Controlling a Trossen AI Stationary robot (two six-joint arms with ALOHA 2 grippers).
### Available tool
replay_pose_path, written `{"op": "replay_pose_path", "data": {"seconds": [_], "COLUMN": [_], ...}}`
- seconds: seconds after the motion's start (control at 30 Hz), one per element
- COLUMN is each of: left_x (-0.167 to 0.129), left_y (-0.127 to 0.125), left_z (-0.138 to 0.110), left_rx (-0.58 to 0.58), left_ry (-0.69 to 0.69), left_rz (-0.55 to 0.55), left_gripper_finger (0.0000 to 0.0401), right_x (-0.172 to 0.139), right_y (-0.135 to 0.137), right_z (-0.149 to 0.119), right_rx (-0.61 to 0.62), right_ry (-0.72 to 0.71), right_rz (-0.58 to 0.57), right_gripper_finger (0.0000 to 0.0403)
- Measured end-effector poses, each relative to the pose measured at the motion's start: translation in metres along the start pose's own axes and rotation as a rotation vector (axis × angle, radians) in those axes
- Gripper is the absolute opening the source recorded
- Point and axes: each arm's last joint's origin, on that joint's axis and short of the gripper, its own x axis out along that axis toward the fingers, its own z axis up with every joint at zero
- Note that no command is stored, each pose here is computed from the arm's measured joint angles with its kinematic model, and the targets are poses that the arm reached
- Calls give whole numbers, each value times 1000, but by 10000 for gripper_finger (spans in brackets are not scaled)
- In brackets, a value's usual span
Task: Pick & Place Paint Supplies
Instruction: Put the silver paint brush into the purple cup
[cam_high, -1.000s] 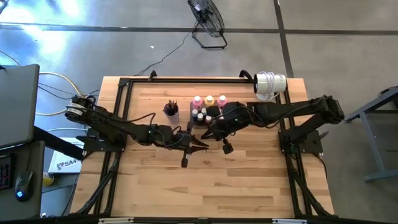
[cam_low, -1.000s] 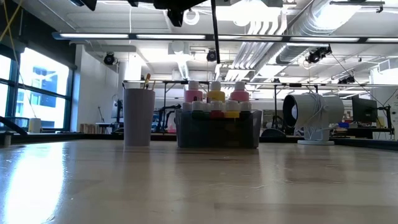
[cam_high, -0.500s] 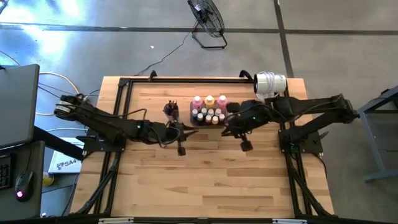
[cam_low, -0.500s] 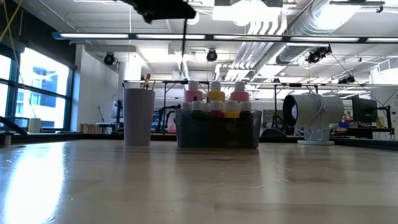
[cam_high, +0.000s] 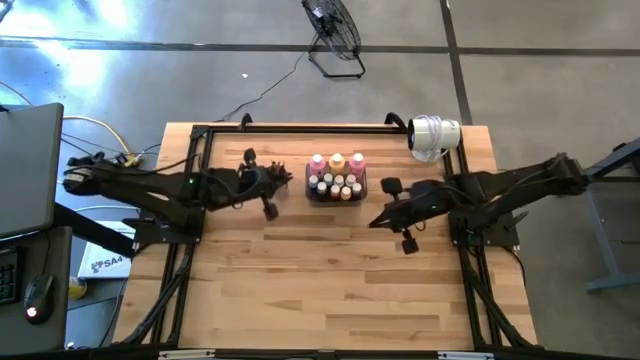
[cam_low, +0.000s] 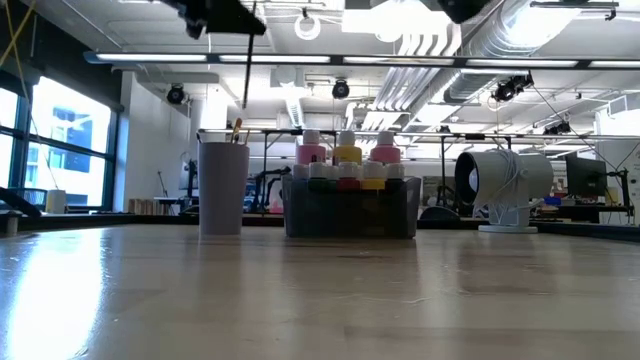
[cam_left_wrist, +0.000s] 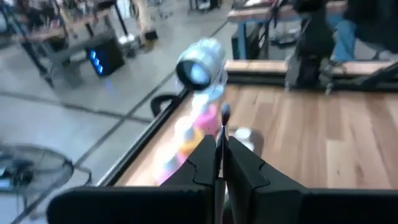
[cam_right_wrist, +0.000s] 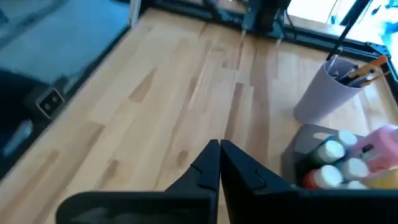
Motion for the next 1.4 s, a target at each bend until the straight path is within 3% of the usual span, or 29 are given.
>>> {"op": "replay_pose_path", "data": {"seconds": [0.27,0.47,0.63,0.8,0.97,1.23,1.4], "left_x": [-11,-9,-3,-1,-2,-3,-3], "left_y": [27,38,41,38,37,36,36], "left_z": [-14,-28,-55,-77,-104,-118,-118], "left_rx": [-68,-104,-138,-160,-188,-206,-198], "left_ry": [36,56,46,-47,-39,-18,-15], "left_rz": [95,178,248,247,252,252,252], "left_gripper_finger": [10,10,10,10,10,11,65], "right_x": [-2,4,6,6,5,4,4], "right_y": [7,8,9,9,8,8,8], "right_z": [-60,-87,-91,-88,-87,-84,-83], "right_rx": [123,169,170,168,162,142,144], "right_ry": [-184,-248,-293,-317,-332,-363,-372], "right_rz": [-7,-53,-51,-52,-53,-59,-61], "right_gripper_finger": [3,3,3,3,3,3,3]}}
